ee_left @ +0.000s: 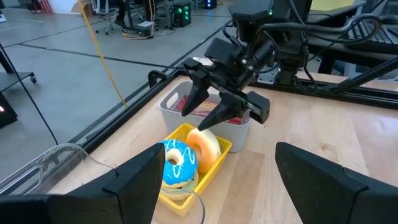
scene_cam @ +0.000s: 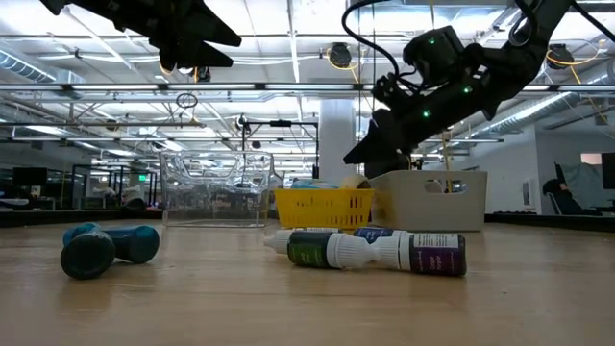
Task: Pick & Place Food Item
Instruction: Put the blue food coloring bottle into the transparent bin
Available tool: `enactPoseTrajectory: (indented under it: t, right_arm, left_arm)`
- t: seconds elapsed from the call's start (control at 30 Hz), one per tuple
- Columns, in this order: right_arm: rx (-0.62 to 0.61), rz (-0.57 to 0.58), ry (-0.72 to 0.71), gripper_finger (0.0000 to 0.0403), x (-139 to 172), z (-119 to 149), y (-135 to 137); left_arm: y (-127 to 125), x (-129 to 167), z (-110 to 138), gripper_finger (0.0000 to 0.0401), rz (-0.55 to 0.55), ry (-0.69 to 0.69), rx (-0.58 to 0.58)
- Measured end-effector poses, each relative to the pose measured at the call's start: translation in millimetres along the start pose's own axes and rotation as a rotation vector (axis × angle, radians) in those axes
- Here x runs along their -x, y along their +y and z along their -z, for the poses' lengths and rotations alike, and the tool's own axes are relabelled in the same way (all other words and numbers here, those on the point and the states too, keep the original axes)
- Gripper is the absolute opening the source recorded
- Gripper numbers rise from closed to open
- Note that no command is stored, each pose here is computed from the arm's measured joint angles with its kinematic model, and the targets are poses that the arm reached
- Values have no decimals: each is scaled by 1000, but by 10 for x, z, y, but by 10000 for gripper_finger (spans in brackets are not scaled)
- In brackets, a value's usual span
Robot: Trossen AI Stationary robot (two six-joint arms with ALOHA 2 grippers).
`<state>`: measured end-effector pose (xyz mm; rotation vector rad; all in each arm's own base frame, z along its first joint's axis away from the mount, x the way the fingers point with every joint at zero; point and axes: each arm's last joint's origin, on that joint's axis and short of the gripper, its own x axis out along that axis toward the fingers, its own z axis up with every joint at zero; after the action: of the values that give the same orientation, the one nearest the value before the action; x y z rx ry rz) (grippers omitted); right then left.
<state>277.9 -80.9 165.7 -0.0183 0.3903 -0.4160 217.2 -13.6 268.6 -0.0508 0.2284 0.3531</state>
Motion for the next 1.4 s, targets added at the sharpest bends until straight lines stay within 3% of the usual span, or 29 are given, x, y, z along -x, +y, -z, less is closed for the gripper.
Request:
enactPoseTrajectory:
  t: [0.3, 0.53, 0.83, 1.2, 1.4]
  right_arm:
    - [-102, -34, -138, 220, 25, -140, 62]
    - [-258, -281, -166, 205, 203, -307, 128]
    - [-244, -495, -127, 185, 681, -444, 319]
    - [-198, -762, -262, 171, 1175, -84, 721]
    - [-198, -771, -318, 171, 1258, 131, 723]
  left_arm:
    - [0, 0, 1, 308, 0, 0, 0]
    - [0, 0, 0, 308, 0, 0, 0]
    - [-1, 0, 1, 308, 0, 0, 0]
    - [-2, -1, -14, 308, 1, -14, 6]
    - [-7, 2, -70, 308, 10, -66, 80]
